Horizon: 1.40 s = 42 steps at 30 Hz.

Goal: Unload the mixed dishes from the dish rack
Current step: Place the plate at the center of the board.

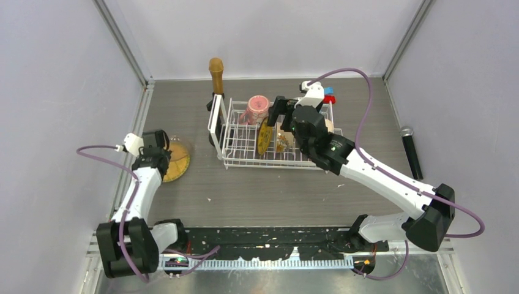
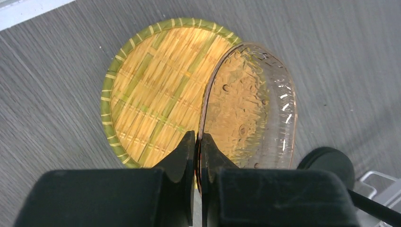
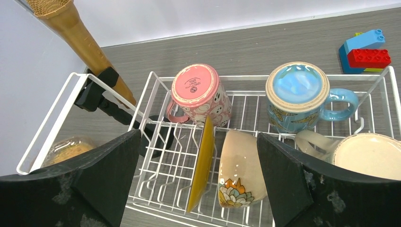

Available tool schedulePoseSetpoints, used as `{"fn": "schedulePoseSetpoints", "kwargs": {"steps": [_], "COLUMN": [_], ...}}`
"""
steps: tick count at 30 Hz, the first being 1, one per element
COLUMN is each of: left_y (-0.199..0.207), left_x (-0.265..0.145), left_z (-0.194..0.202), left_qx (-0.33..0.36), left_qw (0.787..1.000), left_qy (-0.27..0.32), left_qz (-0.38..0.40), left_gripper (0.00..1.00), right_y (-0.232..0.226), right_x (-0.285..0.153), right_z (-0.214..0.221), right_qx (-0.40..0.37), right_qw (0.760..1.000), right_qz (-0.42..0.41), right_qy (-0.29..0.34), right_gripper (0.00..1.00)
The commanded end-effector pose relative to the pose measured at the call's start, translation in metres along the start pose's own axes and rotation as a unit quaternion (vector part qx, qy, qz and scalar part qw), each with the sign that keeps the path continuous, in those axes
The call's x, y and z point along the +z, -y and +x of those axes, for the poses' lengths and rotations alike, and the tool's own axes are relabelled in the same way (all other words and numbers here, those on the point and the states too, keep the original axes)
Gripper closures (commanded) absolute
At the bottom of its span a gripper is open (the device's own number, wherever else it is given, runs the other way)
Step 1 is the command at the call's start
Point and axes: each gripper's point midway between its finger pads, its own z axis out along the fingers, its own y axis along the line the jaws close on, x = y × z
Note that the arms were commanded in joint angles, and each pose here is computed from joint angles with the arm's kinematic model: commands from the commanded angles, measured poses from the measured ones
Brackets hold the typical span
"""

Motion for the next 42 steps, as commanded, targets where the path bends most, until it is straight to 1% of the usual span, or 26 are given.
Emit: {"fn": "schedulePoseSetpoints", "kwargs": {"steps": [1,4,8,11,16,21,22,24,27,31,33,34,35,37,38,42], "left_y": [0.009,-0.001,-0.017,-0.029,-0.037,-0.05,-0.05,-0.048,-0.049,-0.048,-0.046,-0.045,-0.045,-0.043,-0.042,-0.031], "left_x": [0.008,0.011,0.01,0.01,0.012,0.015,0.016,0.017,0.018,0.017,0.015,0.014,0.012,0.009,0.006,-0.007], "left_z": [-0.026,-0.021,-0.021,-0.021,-0.014,-0.009,-0.007,-0.005,-0.003,-0.003,-0.004,-0.005,-0.006,-0.009,-0.012,-0.023], "left_qx": [-0.027,-0.028,-0.066,-0.076,-0.084,-0.078,-0.077,-0.076,-0.075,-0.077,-0.079,-0.079,-0.08,-0.083,-0.086,-0.091], "left_qw": [0.999,0.998,0.996,0.994,0.993,0.99,0.99,0.99,0.99,0.99,0.99,0.991,0.991,0.991,0.991,0.993], "left_qy": [0.034,0.029,0.05,0.058,0.044,0.035,0.029,0.02,0.015,0.012,0.011,0.011,0.012,0.016,0.018,0.027], "left_qz": [-0.023,-0.039,-0.044,-0.058,-0.076,-0.116,-0.116,-0.117,-0.12,-0.118,-0.114,-0.112,-0.111,-0.105,-0.101,-0.068], "left_gripper": [1.0,1.0,1.0,1.0,1.0,1.0,0.98,0.87,0.79,0.65,0.47,0.41,0.31,0.09,0.02,0.0], "right_y": [0.009,0.013,0.015,0.015,0.014,0.015,0.015,0.015,0.015,0.016,0.016,0.014,0.013,0.01,0.009,0.003], "right_x": [-0.009,-0.011,-0.011,-0.01,-0.008,-0.01,-0.01,-0.01,-0.011,-0.011,-0.011,-0.012,-0.011,-0.01,-0.009,-0.004], "right_z": [-0.02,-0.022,-0.022,-0.02,-0.017,-0.016,-0.016,-0.015,-0.015,-0.014,-0.013,-0.013,-0.011,-0.008,-0.006,0.002], "right_qx": [0.02,0.023,0.021,0.018,0.021,0.02,0.021,0.022,0.024,0.024,0.025,0.024,0.021,0.014,0.009,-0.009], "right_qw": [0.999,0.999,0.998,0.999,0.999,0.999,0.999,0.999,0.999,0.999,0.999,0.999,0.999,1.0,1.0,1.0], "right_qz": [0.013,0.018,0.021,0.023,0.022,0.021,0.021,0.021,0.02,0.02,0.019,0.016,0.013,0.007,0.007,0.0], "right_qy": [0.036,0.045,0.047,0.045,0.043,0.039,0.039,0.038,0.038,0.036,0.035,0.032,0.029,0.02,0.015,-0.006], "right_gripper": [0.0,0.0,0.01,0.01,0.01,0.01,0.01,0.01,0.01,0.01,0.01,0.01,0.01,0.01,0.01,0.01]}}
